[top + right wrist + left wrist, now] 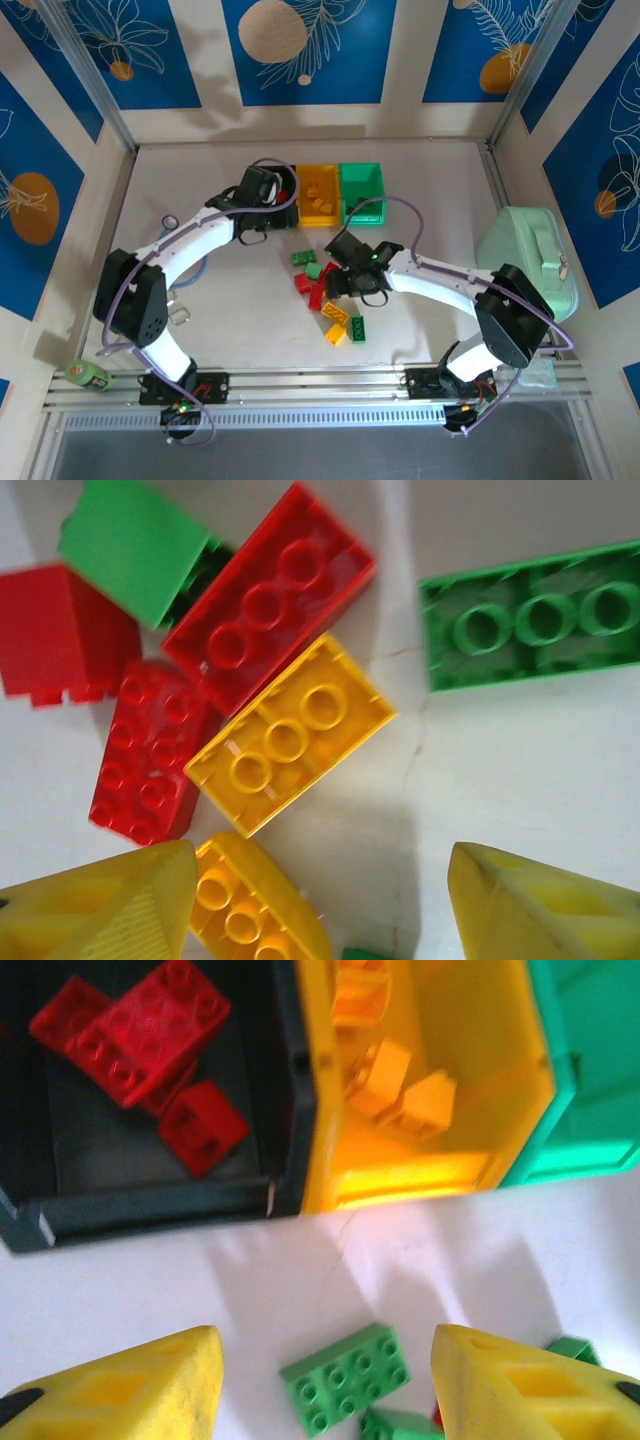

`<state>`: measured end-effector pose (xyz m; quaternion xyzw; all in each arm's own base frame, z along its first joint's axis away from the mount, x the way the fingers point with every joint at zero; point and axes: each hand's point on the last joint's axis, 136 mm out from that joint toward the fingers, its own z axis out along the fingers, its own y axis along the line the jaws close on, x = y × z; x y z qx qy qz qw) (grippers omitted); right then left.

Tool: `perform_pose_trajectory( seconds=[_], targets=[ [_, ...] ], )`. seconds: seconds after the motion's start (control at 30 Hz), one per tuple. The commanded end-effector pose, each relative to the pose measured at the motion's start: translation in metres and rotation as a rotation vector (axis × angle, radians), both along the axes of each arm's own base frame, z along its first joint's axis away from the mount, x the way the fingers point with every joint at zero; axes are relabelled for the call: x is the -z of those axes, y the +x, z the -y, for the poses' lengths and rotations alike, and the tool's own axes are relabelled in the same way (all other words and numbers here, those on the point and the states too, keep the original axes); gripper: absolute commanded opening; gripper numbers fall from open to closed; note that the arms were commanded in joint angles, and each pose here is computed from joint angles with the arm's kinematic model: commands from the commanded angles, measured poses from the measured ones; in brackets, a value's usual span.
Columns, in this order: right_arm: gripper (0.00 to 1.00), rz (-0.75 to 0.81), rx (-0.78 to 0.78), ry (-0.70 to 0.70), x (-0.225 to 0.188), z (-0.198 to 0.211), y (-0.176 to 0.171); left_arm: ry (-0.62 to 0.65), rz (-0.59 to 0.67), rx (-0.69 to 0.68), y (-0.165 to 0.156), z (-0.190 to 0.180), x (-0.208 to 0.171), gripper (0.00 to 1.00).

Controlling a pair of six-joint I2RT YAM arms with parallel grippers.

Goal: Sort the legos into containers by color
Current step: Pick up the lego from the bottom-center of the table.

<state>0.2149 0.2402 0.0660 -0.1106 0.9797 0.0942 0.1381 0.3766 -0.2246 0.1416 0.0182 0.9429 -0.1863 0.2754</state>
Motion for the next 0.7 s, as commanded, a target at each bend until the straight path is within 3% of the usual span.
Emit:
perform_pose_trajectory(
  seconds=[0.0, 0.33, 0.67],
  targets=[
    [0.68, -0.031, -0.097, -0.012, 0.001, -0.015, -0.015, -0.028, 0.045, -0.012, -0.01, -0.004, -0.009, 0.57],
    [0.67, -0.07, -0.203, -0.139, 0.022, -0.031, -0.046, -0.001, 0.012, -0.036, -0.045, -0.029, 0.016, 0.56],
    [0.67, -0.057, -0.184, -0.253, 0.014, -0.022, -0.078, 0.012, -0.004, -0.05, -0.066, -0.043, 0.029, 0.56]
  ],
)
